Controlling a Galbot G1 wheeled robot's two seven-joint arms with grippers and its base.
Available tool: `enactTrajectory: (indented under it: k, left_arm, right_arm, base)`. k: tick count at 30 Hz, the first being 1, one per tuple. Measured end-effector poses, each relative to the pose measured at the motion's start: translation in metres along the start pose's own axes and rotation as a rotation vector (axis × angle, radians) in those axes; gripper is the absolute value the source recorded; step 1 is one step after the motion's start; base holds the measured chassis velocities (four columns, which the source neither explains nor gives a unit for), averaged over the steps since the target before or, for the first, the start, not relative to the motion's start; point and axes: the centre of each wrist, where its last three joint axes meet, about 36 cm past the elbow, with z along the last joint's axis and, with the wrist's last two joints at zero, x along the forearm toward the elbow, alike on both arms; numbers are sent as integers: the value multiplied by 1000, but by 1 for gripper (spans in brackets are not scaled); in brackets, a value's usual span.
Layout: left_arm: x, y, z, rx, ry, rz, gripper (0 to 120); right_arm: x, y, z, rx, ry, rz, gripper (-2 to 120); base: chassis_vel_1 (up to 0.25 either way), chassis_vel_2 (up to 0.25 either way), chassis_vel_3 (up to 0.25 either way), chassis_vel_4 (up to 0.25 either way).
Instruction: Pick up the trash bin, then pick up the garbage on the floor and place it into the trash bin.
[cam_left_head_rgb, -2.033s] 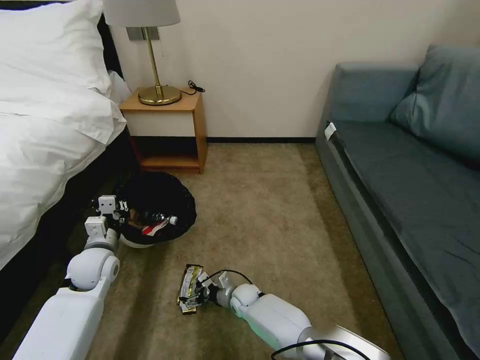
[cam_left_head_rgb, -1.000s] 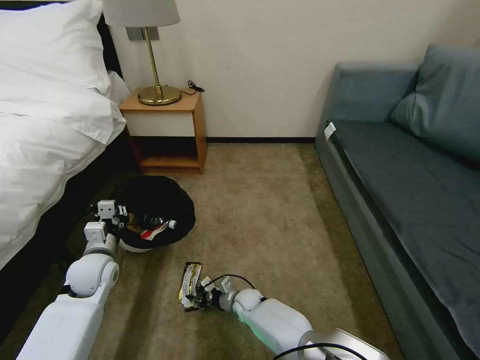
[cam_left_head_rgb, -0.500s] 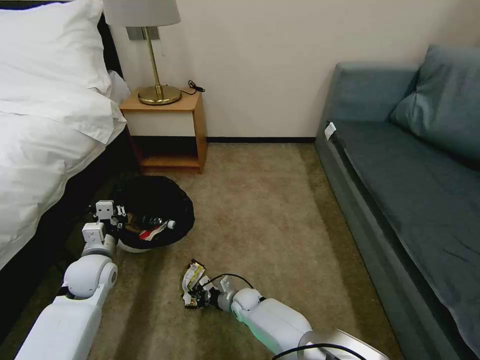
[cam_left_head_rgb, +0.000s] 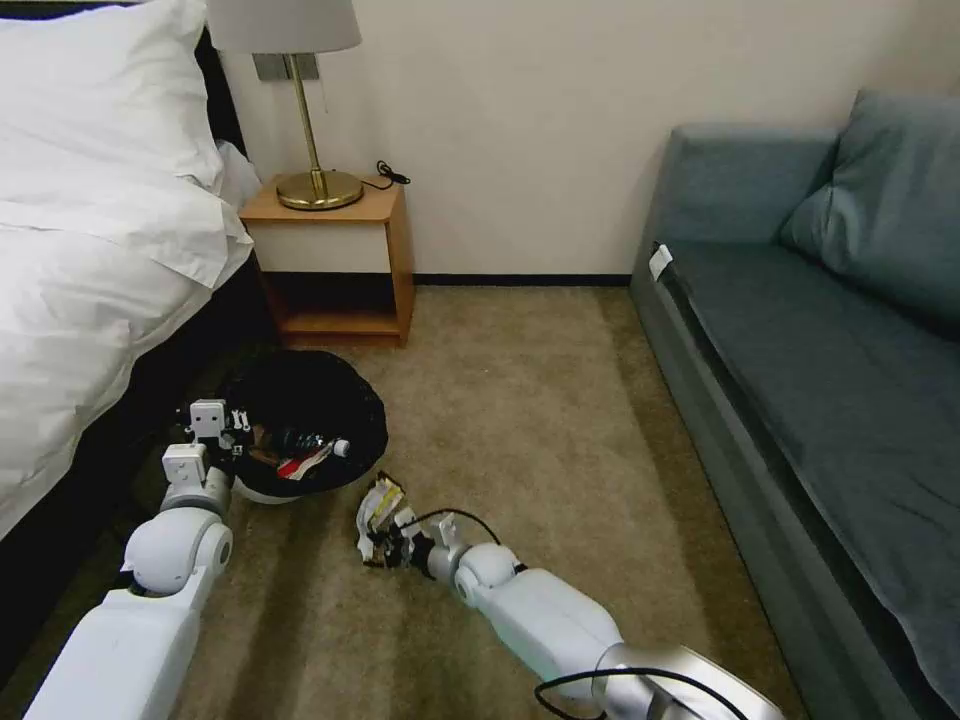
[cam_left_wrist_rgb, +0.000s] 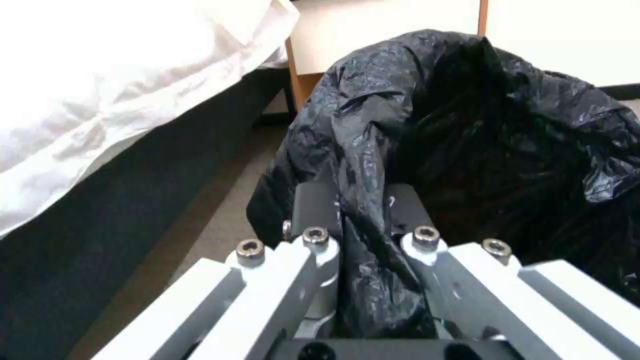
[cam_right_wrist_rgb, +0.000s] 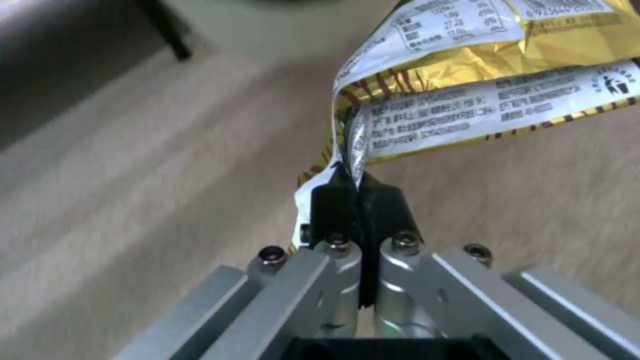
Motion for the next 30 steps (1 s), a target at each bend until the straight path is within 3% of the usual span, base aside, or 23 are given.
enactTrajectory:
  k: [7, 16, 20, 30]
  left_arm:
    - [-5, -1, -3, 0, -7, 3, 5]
    - [-6, 2, -6, -10, -14, 3, 5]
    - [-5, 6, -5, -16, -15, 2, 5]
    - [-7, 10, -3, -24, -14, 5, 5]
  right_arm:
    - [2, -12, -32, -2, -38, 51, 0]
    - [17, -58, -61, -3, -86, 181, 0]
    - [32, -89, -82, -20, -136, 250, 0]
    - [72, -109, -130, 5, -276, 298, 0]
  base:
    - [0, 0, 0, 0]
    - [0, 0, 0, 0]
    - [0, 0, 0, 0]
    - [0, 0, 0, 0]
